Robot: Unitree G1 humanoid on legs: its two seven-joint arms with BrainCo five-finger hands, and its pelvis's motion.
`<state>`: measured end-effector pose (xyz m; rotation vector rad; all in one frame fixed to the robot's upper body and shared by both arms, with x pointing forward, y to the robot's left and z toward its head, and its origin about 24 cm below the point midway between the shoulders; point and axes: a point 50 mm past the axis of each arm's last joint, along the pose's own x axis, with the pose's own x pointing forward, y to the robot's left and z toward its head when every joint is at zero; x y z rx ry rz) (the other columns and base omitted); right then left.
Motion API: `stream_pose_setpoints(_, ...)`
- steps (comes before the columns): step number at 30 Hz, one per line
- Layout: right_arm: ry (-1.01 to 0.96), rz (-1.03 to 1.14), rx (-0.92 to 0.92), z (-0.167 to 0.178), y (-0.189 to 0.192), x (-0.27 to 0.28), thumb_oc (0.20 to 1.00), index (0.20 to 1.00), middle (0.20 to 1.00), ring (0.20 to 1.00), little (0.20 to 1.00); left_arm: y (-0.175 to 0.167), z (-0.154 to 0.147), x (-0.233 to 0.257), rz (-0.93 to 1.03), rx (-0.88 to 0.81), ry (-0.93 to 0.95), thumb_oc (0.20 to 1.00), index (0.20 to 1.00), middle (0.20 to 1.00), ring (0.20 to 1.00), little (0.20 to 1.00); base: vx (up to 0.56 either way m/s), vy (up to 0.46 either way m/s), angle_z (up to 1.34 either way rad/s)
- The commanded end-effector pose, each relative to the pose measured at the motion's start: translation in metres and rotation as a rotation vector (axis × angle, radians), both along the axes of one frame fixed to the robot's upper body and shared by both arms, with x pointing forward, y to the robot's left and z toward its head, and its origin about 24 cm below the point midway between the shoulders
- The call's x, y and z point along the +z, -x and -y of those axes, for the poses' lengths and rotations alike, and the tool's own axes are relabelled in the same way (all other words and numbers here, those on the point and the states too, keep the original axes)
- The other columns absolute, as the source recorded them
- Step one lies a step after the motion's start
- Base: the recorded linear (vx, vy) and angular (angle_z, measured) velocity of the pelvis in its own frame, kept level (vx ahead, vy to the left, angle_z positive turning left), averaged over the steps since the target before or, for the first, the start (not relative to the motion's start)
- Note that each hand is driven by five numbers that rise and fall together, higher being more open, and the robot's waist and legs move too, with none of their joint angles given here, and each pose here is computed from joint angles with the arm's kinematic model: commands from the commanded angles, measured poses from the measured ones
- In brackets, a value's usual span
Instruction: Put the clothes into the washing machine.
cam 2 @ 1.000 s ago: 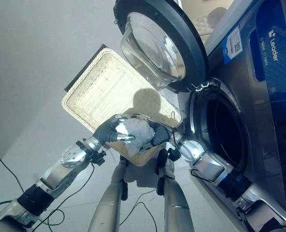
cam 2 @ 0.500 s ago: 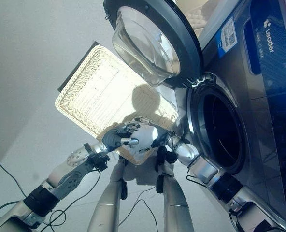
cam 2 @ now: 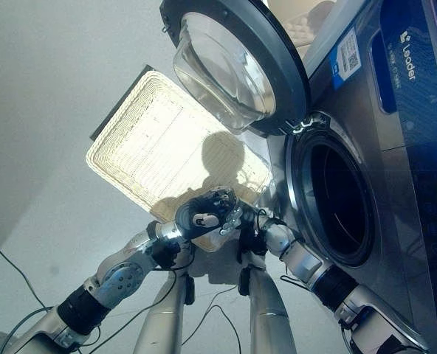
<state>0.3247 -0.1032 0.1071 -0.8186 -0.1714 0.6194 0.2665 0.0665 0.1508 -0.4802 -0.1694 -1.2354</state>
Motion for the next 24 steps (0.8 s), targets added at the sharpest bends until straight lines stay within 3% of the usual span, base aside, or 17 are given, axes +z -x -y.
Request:
stream_pose_setpoints(1,-0.037,0.058,0.131,-0.023,0.009,0.018,0.200,0.200,0.200,0.200,0.200,0.019,0.009,0.021,0.094,-0.086,0.116,0.200,0.200,0.200,0.200,0.200,0.00,0.000,0.00)
stream_pose_setpoints(10,-0.207,-0.021,0.097,-0.023,0.009,0.013,0.200,0.200,0.200,0.200,0.200,0.006,0.001,0.016,0.053,0.120,0.121,0.200,0.200,0.200,0.200,0.200,0.00,-0.014,0.00)
stream_pose_setpoints(11,-0.232,-0.029,0.079,-0.022,0.009,0.011,0.200,0.200,0.200,0.200,0.200,0.001,-0.005,0.014,0.030,0.204,0.136,0.351,0.351,0.351,0.351,0.351,0.02,-0.013,-0.04)
stream_pose_setpoints(12,-0.239,-0.030,0.074,-0.022,0.009,0.010,0.200,0.200,0.200,0.200,0.200,-0.001,-0.006,0.014,0.030,0.236,0.139,0.432,0.432,0.432,0.432,0.432,0.00,0.000,0.00)
stream_pose_setpoints(13,-0.254,-0.036,0.063,-0.021,0.009,0.009,0.200,0.200,0.200,0.200,0.200,-0.004,-0.011,0.014,0.023,0.303,0.149,0.805,0.805,0.805,0.805,0.805,0.00,0.000,0.00)
stream_pose_setpoints(14,-0.270,-0.043,0.053,-0.019,0.008,0.007,0.200,0.200,0.200,0.200,0.200,-0.006,-0.015,0.014,0.016,0.343,0.163,1.000,1.000,1.000,1.000,1.000,0.00,0.000,0.00)
stream_pose_setpoints(21,-0.415,-0.135,-0.048,-0.009,0.010,-0.010,0.200,0.200,0.200,0.200,0.200,-0.013,-0.054,0.016,0.114,0.849,0.218,1.000,1.000,1.000,1.000,1.000,0.01,-0.009,0.00)
stream_pose_setpoints(24,-0.415,-0.135,-0.048,-0.009,0.010,-0.010,0.200,0.200,0.200,0.200,0.200,-0.013,-0.054,0.016,0.114,0.849,0.218,1.000,1.000,1.000,1.000,1.000,0.00,0.000,0.00)
